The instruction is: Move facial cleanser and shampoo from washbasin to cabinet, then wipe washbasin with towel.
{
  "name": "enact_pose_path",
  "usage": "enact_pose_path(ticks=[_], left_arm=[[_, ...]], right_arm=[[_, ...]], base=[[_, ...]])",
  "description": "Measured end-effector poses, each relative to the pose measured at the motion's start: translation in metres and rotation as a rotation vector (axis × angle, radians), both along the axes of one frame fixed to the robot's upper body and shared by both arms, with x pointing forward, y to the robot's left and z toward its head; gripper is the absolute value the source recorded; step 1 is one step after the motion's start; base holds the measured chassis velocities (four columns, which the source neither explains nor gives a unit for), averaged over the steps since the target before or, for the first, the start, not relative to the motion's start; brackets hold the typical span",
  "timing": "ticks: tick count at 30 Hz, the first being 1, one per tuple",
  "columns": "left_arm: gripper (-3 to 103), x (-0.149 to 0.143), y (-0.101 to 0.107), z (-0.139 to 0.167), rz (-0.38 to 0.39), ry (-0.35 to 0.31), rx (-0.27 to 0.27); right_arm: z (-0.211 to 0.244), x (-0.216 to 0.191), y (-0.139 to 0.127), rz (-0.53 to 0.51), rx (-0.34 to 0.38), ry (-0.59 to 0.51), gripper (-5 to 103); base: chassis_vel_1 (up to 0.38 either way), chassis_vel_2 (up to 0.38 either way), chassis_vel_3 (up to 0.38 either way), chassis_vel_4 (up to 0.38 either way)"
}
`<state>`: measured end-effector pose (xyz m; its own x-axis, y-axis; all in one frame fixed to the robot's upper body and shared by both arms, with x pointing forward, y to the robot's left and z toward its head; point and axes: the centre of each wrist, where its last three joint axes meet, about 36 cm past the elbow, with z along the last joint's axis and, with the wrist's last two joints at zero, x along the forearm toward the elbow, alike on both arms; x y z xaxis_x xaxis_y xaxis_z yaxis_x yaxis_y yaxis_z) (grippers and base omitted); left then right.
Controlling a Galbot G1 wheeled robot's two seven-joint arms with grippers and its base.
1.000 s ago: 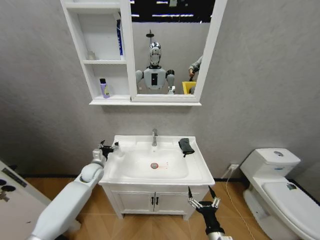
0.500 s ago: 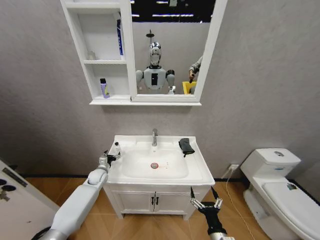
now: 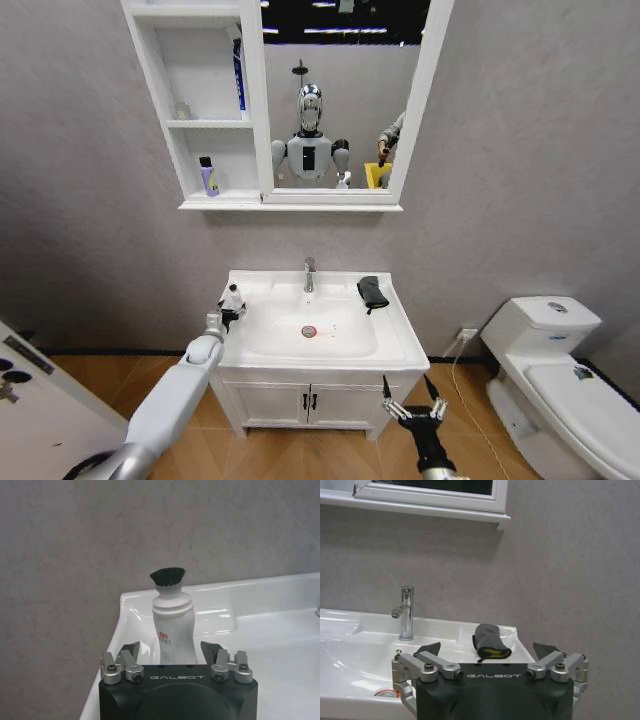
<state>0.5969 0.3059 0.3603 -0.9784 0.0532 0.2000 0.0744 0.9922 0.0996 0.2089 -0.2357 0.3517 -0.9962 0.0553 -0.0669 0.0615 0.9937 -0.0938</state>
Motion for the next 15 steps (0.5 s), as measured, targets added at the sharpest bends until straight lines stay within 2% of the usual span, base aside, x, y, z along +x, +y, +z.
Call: enact_pose_path(ticks=[3, 4, 6, 7, 9, 12, 15], left_arm=[[58, 0.000, -0.001, 0.002, -0.011, -0.004, -0.007], [58, 0.000, -0.001, 0.002, -0.011, -0.004, -0.007], [46, -0.003, -0.003, 0.001, -0.017, -0.005, -0.009], [46, -0.003, -0.003, 0.001, -0.017, -0.005, -0.009], [36, -0.006, -0.005, 0.002, -0.028, -0.008, -0.006], [30, -0.011, -0.006, 0.006, -0.040, -0.015, 0.001], [29, -0.018, -0.009, 0.016, -0.061, -0.029, 0.008]], right_arm=[[0.001, 0.000, 0.000, -0.006, 0.001, -0.003, 100], [0.001, 0.000, 0.000, -0.006, 0.001, -0.003, 100], [0.002, 0.001, 0.000, -0.013, 0.004, -0.009, 100], [0.002, 0.001, 0.000, -0.013, 0.004, -0.009, 100], [0.004, 0.002, -0.001, -0.020, 0.007, -0.015, 100], [0.004, 0.003, -0.001, -0.026, 0.009, -0.017, 100], [0.004, 0.004, 0.000, -0.031, 0.012, -0.018, 100]], base=[[0.000, 0.000, 0.000, 0.000], [0.000, 0.000, 0.000, 0.000], [0.000, 0.000, 0.000, 0.000], [0.000, 0.000, 0.000, 0.000], [0.000, 0.000, 0.000, 0.000], [0.000, 0.000, 0.000, 0.000], [0.000, 0.000, 0.000, 0.000]])
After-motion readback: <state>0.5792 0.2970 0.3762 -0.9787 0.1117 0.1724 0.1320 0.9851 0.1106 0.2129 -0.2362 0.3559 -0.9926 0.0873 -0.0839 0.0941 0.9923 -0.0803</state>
